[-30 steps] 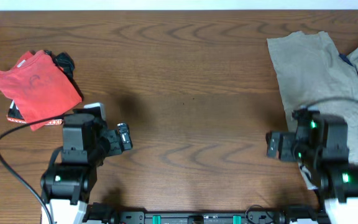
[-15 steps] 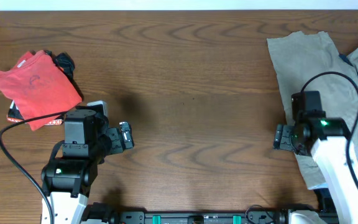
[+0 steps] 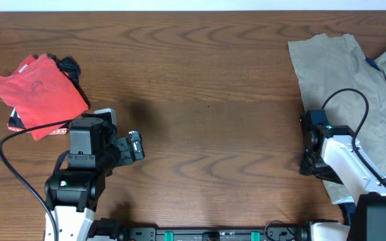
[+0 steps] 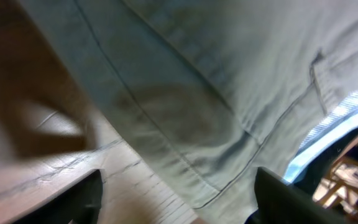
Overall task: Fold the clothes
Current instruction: 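Reach the right gripper into the khaki shorts pile and grasp them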
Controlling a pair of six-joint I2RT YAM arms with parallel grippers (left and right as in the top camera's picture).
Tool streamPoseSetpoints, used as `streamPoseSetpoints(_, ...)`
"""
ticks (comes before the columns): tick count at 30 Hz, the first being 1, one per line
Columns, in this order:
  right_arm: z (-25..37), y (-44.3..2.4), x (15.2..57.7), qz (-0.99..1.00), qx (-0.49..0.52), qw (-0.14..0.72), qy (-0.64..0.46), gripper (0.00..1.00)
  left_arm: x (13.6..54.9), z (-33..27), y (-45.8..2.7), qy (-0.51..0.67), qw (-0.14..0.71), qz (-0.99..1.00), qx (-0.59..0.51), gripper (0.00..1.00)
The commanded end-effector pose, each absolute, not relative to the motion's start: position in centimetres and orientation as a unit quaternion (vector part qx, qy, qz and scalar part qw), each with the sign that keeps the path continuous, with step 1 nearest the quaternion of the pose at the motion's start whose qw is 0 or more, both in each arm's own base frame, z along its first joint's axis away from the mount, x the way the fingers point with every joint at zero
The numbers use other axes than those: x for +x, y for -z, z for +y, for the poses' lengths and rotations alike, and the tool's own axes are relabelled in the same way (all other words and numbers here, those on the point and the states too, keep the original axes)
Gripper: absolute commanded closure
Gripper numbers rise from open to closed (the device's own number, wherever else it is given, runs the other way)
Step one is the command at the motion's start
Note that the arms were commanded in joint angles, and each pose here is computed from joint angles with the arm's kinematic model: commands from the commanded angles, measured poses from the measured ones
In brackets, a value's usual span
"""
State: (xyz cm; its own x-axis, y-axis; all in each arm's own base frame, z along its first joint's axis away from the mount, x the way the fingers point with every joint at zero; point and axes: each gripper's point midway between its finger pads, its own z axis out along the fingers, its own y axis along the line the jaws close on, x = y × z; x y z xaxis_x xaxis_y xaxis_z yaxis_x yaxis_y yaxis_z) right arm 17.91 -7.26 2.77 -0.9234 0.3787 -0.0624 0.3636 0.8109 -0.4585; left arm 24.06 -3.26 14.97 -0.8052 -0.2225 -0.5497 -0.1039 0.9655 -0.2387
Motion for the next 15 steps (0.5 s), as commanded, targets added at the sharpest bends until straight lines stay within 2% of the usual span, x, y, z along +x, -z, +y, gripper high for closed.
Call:
streamPoseSetpoints(1,-8.3,-3.1,17.9,-0.939,-0.218,0.003,-0.265,0.42,24.4,-3.2,-15.9,0.103,0.309,0.941,-0.092,0.02)
streamPoseSetpoints(4,-8.2,-3.0,18.0,-0.939,-0.221,0.000,-0.264,0.44,24.4,-3.2,-15.9,0.103,0.310,0.941,-0.092,0.02)
streamPoseSetpoints(9,-8.2,-2.5,17.8,-0.940,-0.221,-0.002,-0.261,0.33,24.4,-3.2,-15.9,0.103,0.310,0.941,-0.092,0.02)
streamPoseSetpoints(15,-8.2,-1.9,17.8,-0.939,-0.223,-0.008,-0.260,0.33,24.5,-3.2,-16.0,0.103,0.312,0.940,-0.091,0.02)
